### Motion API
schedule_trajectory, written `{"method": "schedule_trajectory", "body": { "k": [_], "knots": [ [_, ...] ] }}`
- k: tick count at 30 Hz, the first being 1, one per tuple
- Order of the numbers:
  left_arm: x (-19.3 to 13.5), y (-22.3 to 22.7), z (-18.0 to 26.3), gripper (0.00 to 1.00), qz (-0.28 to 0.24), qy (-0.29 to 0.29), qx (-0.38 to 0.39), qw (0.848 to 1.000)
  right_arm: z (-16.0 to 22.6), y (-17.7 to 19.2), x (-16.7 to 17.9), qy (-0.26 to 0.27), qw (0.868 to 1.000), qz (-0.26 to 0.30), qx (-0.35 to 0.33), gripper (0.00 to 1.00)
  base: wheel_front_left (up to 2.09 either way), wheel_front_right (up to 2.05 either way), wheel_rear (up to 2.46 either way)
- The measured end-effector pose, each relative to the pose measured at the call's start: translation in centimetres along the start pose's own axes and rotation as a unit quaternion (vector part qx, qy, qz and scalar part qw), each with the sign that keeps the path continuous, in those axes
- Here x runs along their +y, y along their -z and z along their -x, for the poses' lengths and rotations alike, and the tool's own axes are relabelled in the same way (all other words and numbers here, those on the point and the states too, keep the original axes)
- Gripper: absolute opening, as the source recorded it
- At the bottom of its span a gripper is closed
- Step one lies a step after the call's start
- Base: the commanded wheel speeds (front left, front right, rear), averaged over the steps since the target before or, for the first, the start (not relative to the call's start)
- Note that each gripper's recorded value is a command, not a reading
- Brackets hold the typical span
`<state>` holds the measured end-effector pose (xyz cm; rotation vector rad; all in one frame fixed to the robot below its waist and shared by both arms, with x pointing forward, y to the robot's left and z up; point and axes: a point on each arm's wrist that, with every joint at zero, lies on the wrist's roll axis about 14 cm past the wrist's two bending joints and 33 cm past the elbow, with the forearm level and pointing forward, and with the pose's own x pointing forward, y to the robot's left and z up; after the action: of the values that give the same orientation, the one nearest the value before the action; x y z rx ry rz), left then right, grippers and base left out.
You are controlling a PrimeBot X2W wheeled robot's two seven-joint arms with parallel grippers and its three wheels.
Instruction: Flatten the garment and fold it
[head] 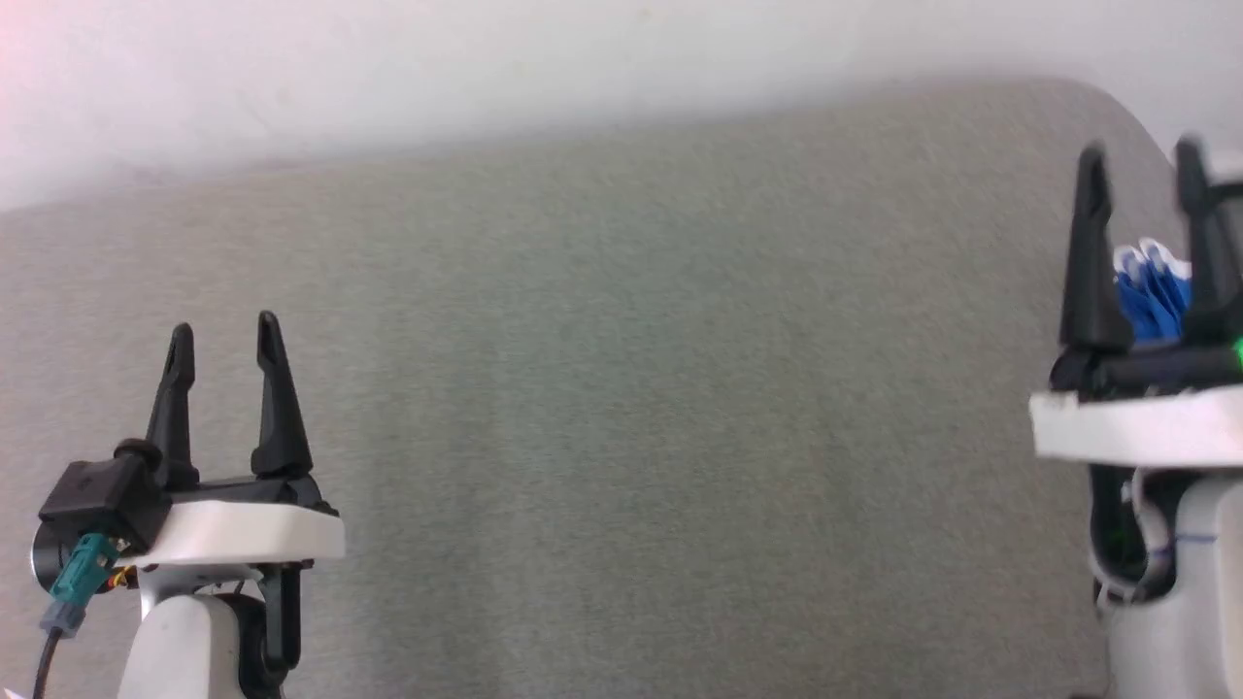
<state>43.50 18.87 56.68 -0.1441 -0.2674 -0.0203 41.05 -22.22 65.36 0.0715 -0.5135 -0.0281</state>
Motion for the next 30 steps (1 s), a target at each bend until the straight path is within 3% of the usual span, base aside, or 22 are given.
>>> {"method": "schedule_trajectory", "body": {
  "k": [10, 22, 30],
  "knots": [
    [3.4, -2.4, 3.5, 1.0, -0.026, -0.057, -0.014, 0.998, 2.9, 3.7, 3.7, -0.032, 0.995, -0.075, 0.062, 1.0, 0.0, 0.0, 0.0],
    [5.0, -1.3, 5.9, 1.0, -0.018, -0.089, 0.011, 0.996, 5.2, 7.0, 6.6, -0.064, 0.985, -0.101, 0.121, 1.0, 0.0, 0.0, 0.0],
    [4.1, 1.3, 6.8, 1.0, -0.011, -0.081, 0.052, 0.995, 7.1, 9.1, 6.7, -0.064, 0.98, -0.096, 0.161, 1.0, 0.0, 0.0, 0.0]
  ]
}}
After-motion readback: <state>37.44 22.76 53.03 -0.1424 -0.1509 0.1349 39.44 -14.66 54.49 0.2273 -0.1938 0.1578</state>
